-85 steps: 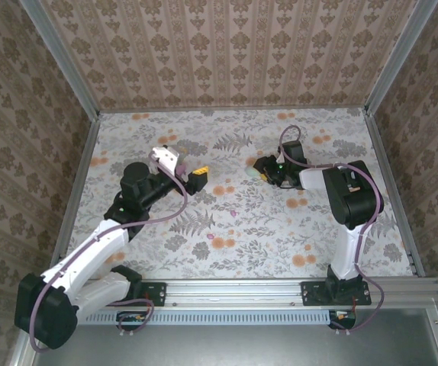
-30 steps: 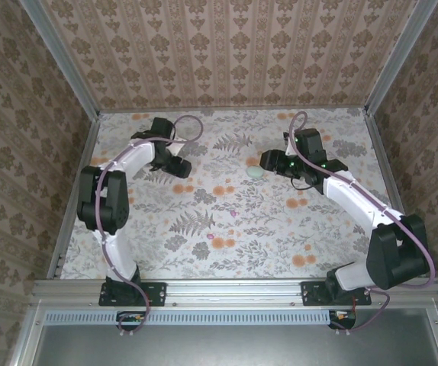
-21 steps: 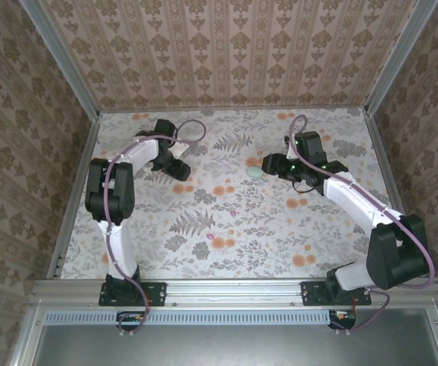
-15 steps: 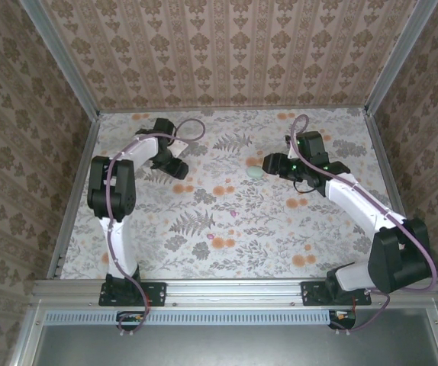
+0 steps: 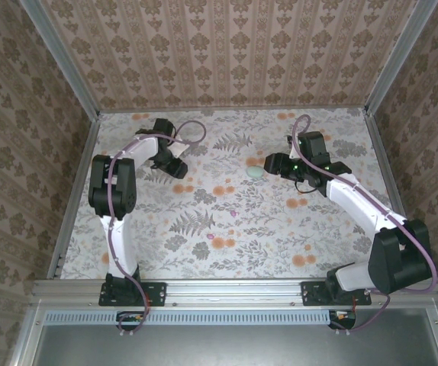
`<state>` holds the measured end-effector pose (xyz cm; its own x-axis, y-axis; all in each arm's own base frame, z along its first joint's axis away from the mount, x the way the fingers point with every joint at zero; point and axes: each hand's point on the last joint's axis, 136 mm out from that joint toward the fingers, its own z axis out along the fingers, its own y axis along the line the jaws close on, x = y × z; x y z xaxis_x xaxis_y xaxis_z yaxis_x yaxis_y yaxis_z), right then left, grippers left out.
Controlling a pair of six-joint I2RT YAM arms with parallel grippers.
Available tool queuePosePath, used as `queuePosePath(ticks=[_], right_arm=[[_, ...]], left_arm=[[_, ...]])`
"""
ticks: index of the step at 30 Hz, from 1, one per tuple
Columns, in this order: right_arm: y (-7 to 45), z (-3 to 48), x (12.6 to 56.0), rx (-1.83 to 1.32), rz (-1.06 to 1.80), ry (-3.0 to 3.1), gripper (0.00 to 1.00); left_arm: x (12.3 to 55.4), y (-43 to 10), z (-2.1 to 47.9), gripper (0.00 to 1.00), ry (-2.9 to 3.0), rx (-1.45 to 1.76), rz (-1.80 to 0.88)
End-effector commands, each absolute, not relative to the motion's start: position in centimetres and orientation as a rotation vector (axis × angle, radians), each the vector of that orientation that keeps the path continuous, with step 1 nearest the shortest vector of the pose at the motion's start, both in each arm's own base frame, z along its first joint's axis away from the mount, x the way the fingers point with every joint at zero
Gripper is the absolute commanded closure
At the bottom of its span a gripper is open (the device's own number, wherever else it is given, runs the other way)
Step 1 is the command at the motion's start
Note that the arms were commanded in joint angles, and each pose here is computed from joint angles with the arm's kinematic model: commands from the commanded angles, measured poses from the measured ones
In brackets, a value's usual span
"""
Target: Insert wireless bluetooth earbuds into charging case
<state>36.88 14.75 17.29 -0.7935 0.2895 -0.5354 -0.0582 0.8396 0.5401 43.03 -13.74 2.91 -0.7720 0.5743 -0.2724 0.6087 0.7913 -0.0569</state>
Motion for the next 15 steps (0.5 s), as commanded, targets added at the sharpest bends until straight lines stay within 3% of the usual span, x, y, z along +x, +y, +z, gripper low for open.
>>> queuePosePath(ticks=[1, 7, 15], right_arm=[[14.0, 17.1, 36.3, 0.163, 0.694, 2.395, 0.41], [13.8, 16.9, 36.4, 0.189, 0.702, 2.398, 0.41], [14.1, 18.2, 36.8, 0.252, 0.886, 2.344, 0.41]], left_arm=[[43.3, -14.1, 2.5, 0.53, 2.728, 0.950, -0.241], [43.1, -14.7, 4.3, 0.66, 2.671, 0.948, -0.282], [40.5, -19.3, 12.2, 0.71, 2.358, 1.076, -0.462]])
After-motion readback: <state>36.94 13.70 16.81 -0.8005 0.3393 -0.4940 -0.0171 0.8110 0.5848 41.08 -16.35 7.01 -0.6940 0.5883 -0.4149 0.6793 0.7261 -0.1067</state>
